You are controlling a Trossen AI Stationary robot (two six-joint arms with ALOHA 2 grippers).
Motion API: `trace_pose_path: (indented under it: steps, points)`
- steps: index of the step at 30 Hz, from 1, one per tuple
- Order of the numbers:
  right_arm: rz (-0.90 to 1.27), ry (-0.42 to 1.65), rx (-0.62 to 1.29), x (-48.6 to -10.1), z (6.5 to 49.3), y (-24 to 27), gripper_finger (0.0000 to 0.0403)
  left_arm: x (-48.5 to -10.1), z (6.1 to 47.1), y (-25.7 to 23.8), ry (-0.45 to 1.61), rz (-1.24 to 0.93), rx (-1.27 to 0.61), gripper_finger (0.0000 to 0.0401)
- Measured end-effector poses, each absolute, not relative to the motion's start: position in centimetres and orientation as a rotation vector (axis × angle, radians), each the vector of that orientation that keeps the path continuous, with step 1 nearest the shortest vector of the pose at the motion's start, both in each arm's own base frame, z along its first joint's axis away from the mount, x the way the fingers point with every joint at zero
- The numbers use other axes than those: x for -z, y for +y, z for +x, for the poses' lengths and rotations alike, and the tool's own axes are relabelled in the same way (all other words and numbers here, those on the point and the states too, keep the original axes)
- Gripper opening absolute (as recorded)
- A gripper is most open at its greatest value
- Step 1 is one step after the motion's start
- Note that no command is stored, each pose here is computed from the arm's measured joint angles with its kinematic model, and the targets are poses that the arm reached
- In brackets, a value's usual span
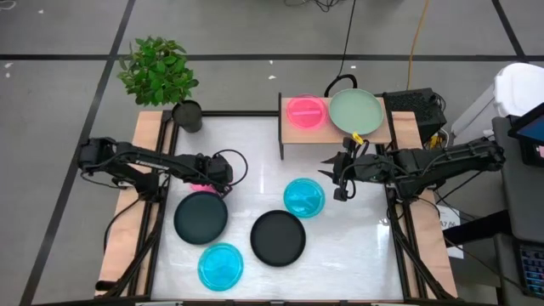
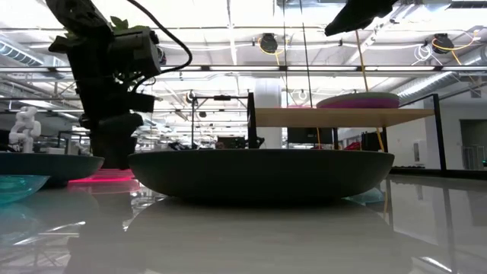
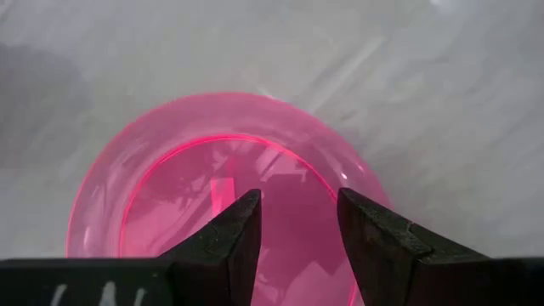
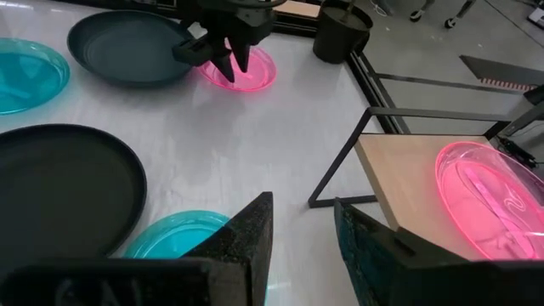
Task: Place and stack plates onto a shelf
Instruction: Stack the pink plate on top of the other pink plate on the shelf
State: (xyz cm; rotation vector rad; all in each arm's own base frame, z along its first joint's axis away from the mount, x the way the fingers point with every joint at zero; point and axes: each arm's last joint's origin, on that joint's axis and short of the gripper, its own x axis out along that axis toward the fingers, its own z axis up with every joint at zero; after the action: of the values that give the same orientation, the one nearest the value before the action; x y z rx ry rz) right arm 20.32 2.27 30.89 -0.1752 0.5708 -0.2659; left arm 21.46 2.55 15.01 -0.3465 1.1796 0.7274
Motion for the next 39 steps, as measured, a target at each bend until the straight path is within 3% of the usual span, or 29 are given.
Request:
trace_pose_path:
  steps: [19,39]
  points:
    - [-0.175,0.571,0.266,-30.9,20.3,2.3,0.0112,-15.8,22.6,0.5,1.088,-0.347,-0.666,0.0161]
    - [-0.175,0.57,0.266,-30.9,20.3,2.3,0.0112,-13.7,23.0,-0.6,1.175,-0.251,-0.677,0.0161]
